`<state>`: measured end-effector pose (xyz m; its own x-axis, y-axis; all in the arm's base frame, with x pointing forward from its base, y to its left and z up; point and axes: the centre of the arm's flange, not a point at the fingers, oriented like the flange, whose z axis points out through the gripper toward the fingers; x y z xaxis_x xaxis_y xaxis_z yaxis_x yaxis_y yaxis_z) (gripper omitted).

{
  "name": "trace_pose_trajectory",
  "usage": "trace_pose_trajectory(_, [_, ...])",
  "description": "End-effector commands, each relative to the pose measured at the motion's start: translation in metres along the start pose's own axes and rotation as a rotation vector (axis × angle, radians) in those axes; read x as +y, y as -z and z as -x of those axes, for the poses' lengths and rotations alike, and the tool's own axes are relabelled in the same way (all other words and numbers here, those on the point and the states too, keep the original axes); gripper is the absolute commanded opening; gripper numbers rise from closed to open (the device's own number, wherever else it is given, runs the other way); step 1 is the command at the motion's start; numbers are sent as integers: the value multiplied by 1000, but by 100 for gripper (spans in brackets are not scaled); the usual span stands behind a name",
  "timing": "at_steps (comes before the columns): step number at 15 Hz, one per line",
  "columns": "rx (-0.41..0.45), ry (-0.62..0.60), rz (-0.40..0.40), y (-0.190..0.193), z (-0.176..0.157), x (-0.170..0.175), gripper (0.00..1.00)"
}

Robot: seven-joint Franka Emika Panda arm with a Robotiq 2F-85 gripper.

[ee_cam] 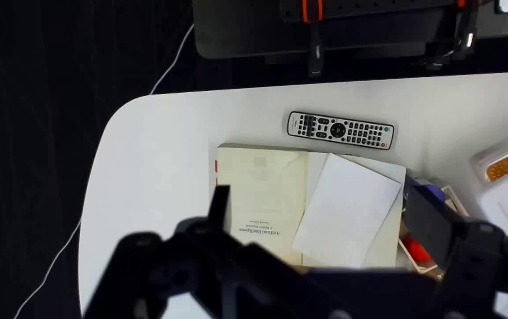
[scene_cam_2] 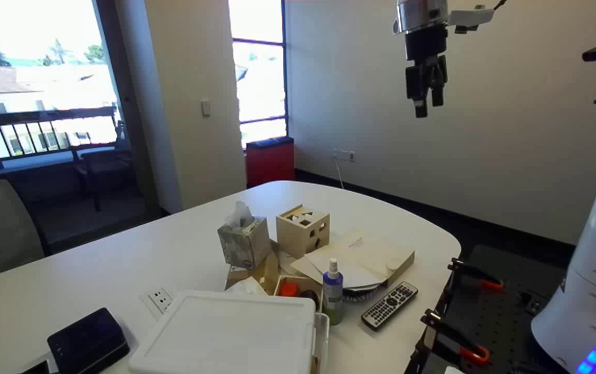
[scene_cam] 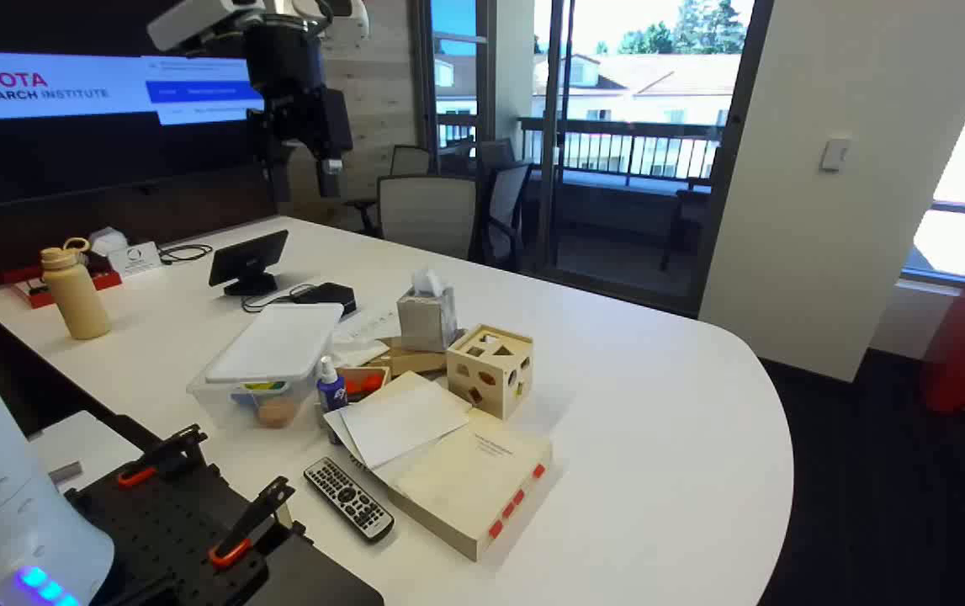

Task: Close the book, remove the objects from the bowl and put them in the box

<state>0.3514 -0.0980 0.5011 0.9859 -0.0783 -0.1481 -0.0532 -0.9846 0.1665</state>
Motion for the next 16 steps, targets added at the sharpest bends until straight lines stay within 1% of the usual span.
trace_pose_trajectory(1, [0, 0, 0, 0, 0, 0, 100])
trace_pose_trajectory(4, [0, 0, 0, 0, 0, 0, 100])
trace_pose_trajectory(6, [-3, -2, -3, -4, -27, -22, 100])
trace_pose_trajectory(8, [13, -15, 11, -9, -56, -61, 100])
trace_pose_trajectory(10, [32, -21, 50, -18, -81, -109, 100])
trace_pose_trajectory(14, [51, -43, 181, -57, -126, -208, 100])
trace_pose_trajectory(16, [84, -64, 256, -86, -148, -249, 100])
